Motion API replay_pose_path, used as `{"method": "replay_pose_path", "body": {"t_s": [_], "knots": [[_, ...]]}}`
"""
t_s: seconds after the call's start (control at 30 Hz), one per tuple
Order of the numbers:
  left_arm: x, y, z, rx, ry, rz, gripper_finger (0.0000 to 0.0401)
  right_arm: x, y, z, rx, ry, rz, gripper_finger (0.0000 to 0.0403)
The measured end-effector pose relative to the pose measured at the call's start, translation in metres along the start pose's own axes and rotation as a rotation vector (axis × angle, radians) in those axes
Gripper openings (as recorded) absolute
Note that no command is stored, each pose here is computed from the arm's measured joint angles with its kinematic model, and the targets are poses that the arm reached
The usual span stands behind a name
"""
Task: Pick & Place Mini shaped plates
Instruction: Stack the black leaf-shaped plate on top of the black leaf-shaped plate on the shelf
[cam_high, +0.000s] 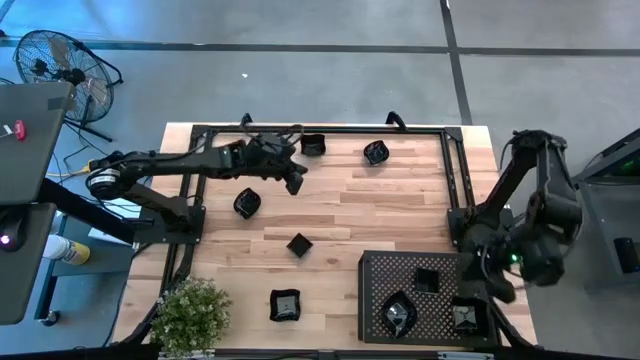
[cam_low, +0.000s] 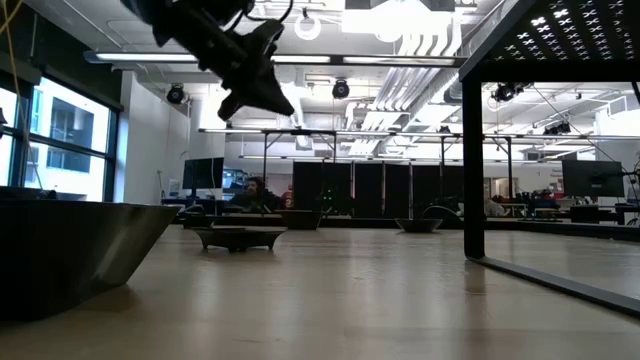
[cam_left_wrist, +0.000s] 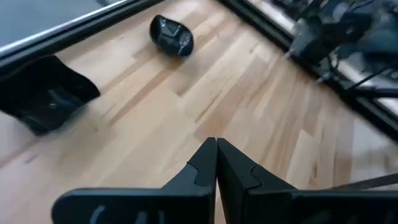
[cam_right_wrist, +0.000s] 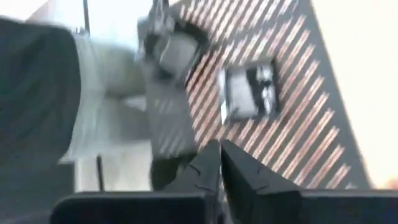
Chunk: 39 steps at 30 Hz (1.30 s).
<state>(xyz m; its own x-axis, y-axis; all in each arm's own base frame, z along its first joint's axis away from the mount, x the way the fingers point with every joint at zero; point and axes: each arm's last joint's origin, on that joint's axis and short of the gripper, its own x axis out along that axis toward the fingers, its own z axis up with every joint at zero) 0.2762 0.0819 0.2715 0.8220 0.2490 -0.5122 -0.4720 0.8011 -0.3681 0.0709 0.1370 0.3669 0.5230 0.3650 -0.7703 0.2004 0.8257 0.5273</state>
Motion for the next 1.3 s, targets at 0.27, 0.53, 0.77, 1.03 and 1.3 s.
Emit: {"method": "replay_pose_path", "body": {"t_s": [0.27,0.53,0.77,1.03,1.3], "knots": [[-0.014,0.027,-0.011,-0.099,-0.014,0.041,0.0,0.001,-0.028,0.058,0.001,-0.228,-0.163,0.0003],[-0.038,0.051,-0.002,-0.096,-0.014,0.087,0.0,-0.001,-0.064,0.113,0.048,-0.335,-0.281,0.0002],[-0.041,0.056,0.0,-0.078,-0.012,0.065,0.0,0.01,-0.102,0.156,0.161,-0.481,-0.317,0.0002],[-0.037,0.049,-0.015,-0.06,-0.062,0.001,0.0,0.067,-0.2,0.164,0.486,-0.696,-0.264,0.0001],[-0.032,0.042,-0.045,-0.085,-0.033,-0.017,0.0,0.104,-0.278,0.13,0.878,-0.817,-0.474,0.0059]]}}
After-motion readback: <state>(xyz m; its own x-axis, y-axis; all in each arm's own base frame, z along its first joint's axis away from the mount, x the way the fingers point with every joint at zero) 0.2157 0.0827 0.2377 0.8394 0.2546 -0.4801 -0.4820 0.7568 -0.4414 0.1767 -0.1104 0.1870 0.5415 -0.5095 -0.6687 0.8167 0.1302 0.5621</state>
